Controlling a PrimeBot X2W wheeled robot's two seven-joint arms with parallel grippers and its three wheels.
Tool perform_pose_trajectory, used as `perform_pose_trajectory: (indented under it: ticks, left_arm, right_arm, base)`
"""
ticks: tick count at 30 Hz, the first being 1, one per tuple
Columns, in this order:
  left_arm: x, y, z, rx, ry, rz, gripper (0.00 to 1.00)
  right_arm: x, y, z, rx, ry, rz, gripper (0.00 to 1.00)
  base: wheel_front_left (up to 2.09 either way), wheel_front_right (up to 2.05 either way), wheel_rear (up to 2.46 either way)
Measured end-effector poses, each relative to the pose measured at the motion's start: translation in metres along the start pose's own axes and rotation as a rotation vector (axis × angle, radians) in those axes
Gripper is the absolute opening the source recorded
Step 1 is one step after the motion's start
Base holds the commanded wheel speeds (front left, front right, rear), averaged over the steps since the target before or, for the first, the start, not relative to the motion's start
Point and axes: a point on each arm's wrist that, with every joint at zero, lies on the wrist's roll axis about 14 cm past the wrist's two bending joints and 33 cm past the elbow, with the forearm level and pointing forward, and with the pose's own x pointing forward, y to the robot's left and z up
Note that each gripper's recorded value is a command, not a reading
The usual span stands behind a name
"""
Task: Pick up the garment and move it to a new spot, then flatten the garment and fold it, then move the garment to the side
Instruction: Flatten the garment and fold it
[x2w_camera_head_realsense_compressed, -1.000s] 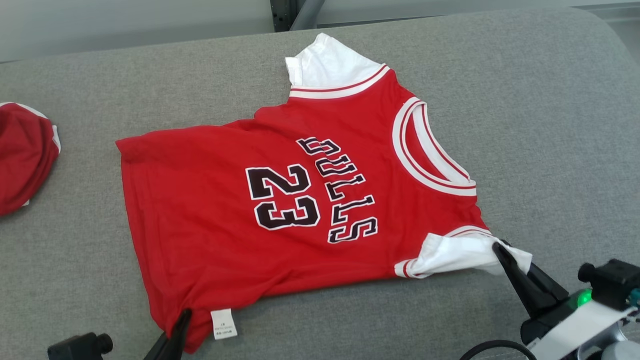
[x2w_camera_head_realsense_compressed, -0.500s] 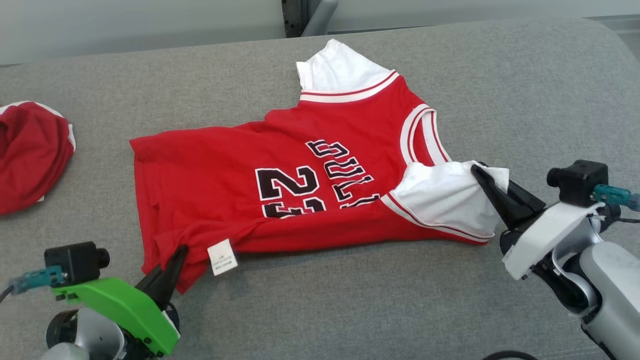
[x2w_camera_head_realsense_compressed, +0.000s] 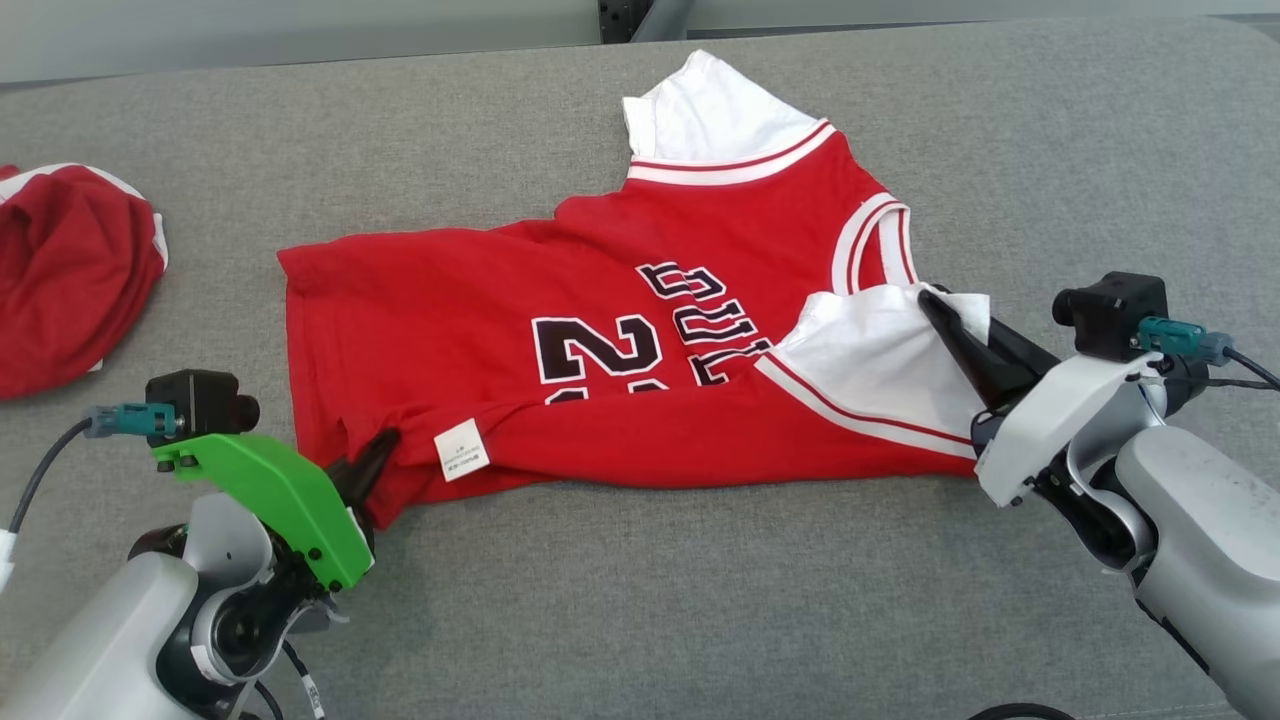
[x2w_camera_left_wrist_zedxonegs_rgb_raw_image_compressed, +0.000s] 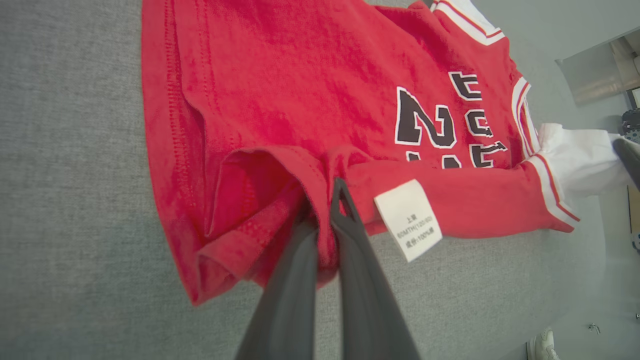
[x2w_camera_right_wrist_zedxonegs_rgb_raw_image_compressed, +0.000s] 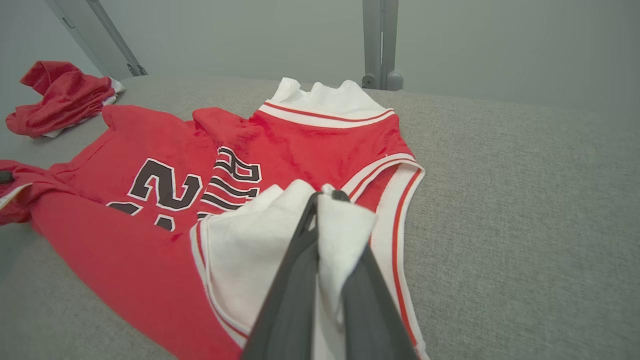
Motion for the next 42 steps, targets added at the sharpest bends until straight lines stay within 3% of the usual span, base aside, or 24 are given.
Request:
perform_pose_trajectory:
  ticks: [4, 5, 6, 7, 8, 12, 16, 21, 30, 35, 42]
  left_arm:
    - [0.012, 0.004, -0.005, -0.010, 0.034, 0.005, 0.00]
    - [0.014, 0.006, -0.006, -0.010, 0.039, 0.010, 0.08]
    - [0.015, 0.007, -0.007, -0.004, 0.045, 0.014, 0.41]
    - [0.017, 0.007, -0.009, -0.002, 0.050, 0.015, 0.91]
    - [0.018, 0.008, -0.011, 0.000, 0.053, 0.015, 1.00]
    - [0.014, 0.012, 0.001, 0.029, -0.015, 0.028, 1.00]
    - [-0.005, 0.017, 0.033, 0.095, -0.195, 0.051, 1.00]
    - [-0.037, 0.015, 0.025, 0.142, -0.324, 0.080, 1.00]
    - [-0.044, 0.010, -0.051, 0.244, -0.200, 0.100, 1.00]
    - [-0.025, 0.011, -0.056, 0.253, -0.172, 0.103, 1.00]
    - [-0.005, 0.020, -0.052, 0.312, -0.149, 0.119, 1.00]
  right_arm:
    - [0.004, -0.005, -0.004, -0.026, 0.012, -0.008, 0.00]
    - [0.004, -0.006, -0.006, -0.036, 0.015, -0.012, 0.00]
    - [0.005, -0.006, -0.006, -0.054, 0.014, -0.011, 0.39]
    - [0.006, -0.007, -0.004, -0.063, 0.008, -0.014, 1.00]
    - [0.008, -0.007, -0.004, -0.061, 0.003, -0.015, 1.00]
    - [0.007, -0.012, 0.006, -0.052, -0.041, -0.042, 1.00]
    - [-0.004, -0.026, 0.027, -0.069, -0.115, -0.084, 1.00]
    - [-0.035, -0.028, 0.019, -0.055, -0.129, -0.114, 1.00]
    - [-0.059, -0.015, -0.027, -0.023, 0.049, -0.121, 1.00]
    - [-0.059, -0.008, -0.046, -0.032, 0.158, -0.117, 1.00]
    - [-0.057, -0.002, -0.051, -0.027, 0.201, -0.118, 1.00]
  base:
    - [0.00, 0.00, 0.00]
    - [0.00, 0.00, 0.00]
    - [0.00, 0.00, 0.00]
    - [0.00, 0.00, 0.00]
    - [0.00, 0.00, 0.00]
    - [0.00, 0.00, 0.00]
    - [0.00, 0.00, 0.00]
    - [0.00, 0.00, 0.00]
    - [0.00, 0.00, 0.00]
    - [0.00, 0.00, 0.00]
    - [0.00, 0.00, 0.00]
